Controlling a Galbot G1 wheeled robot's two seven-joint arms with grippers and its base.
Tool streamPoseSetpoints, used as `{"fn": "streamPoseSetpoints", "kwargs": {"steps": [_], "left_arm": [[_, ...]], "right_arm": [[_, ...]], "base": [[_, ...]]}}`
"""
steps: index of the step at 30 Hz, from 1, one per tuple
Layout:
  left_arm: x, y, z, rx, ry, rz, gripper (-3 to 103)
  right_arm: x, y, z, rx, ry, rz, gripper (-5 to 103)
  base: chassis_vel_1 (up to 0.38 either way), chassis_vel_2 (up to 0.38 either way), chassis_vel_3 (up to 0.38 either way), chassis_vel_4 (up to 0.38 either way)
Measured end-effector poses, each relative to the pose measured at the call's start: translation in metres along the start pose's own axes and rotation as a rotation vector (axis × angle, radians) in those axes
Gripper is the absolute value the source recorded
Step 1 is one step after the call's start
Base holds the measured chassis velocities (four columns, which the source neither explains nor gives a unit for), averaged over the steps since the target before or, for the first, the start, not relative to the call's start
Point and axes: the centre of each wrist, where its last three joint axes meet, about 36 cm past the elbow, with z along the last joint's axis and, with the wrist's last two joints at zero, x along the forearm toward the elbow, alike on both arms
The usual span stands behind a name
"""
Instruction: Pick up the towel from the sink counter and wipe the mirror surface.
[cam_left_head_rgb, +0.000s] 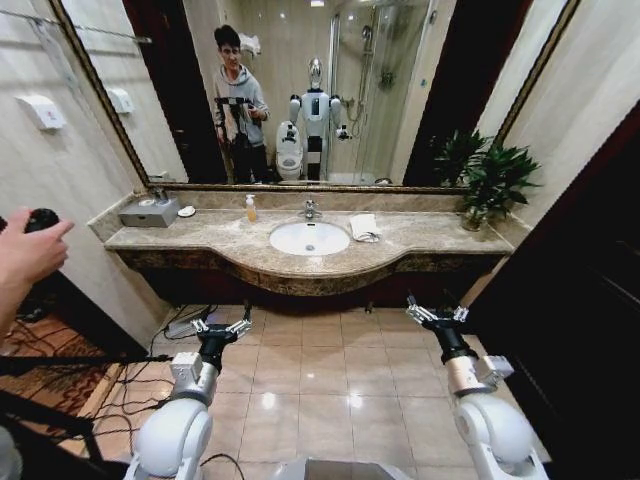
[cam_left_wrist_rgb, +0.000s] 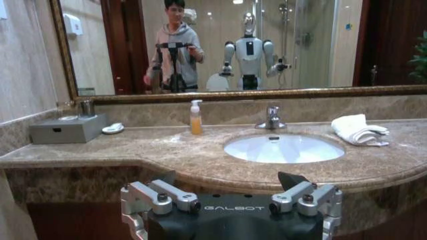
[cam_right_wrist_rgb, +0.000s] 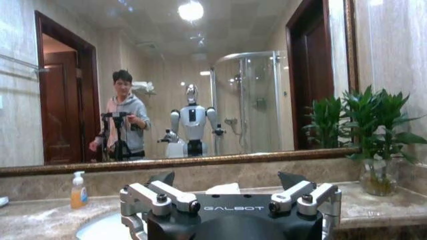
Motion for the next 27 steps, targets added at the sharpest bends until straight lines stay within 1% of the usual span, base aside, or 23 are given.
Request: {"fn": "streamPoseSetpoints", "kwargs": {"steps": [10,15,20,23,25,26,27], "left_arm": [[0.0,0.0,0.0,0.0,0.0,0.0,100],[0.0,0.0,0.0,0.0,0.0,0.0,100],[0.0,0.0,0.0,0.0,0.0,0.0,100],[0.0,0.0,0.0,0.0,0.0,0.0,100],[0.0,0.0,0.0,0.0,0.0,0.0,100],[0.0,0.0,0.0,0.0,0.0,0.0,100],[0.0,0.0,0.0,0.0,0.0,0.0,100]], "right_arm": [[0.004,0.01,-0.017,-0.003,-0.006,-0.02,100],[0.009,0.013,-0.022,-0.011,0.014,-0.03,100],[0.016,0.018,-0.032,-0.001,0.029,-0.046,100],[0.017,0.02,-0.035,-0.009,0.021,-0.044,100],[0.015,0.022,-0.036,-0.026,0.002,-0.034,100],[0.012,0.023,-0.039,-0.049,-0.015,-0.02,100],[0.012,0.023,-0.039,-0.049,-0.015,-0.02,100]], "base": [[0.0,0.0,0.0,0.0],[0.0,0.0,0.0,0.0],[0.0,0.0,0.0,0.0],[0.0,0.0,0.0,0.0],[0.0,0.0,0.0,0.0],[0.0,0.0,0.0,0.0],[0.0,0.0,0.0,0.0]]}}
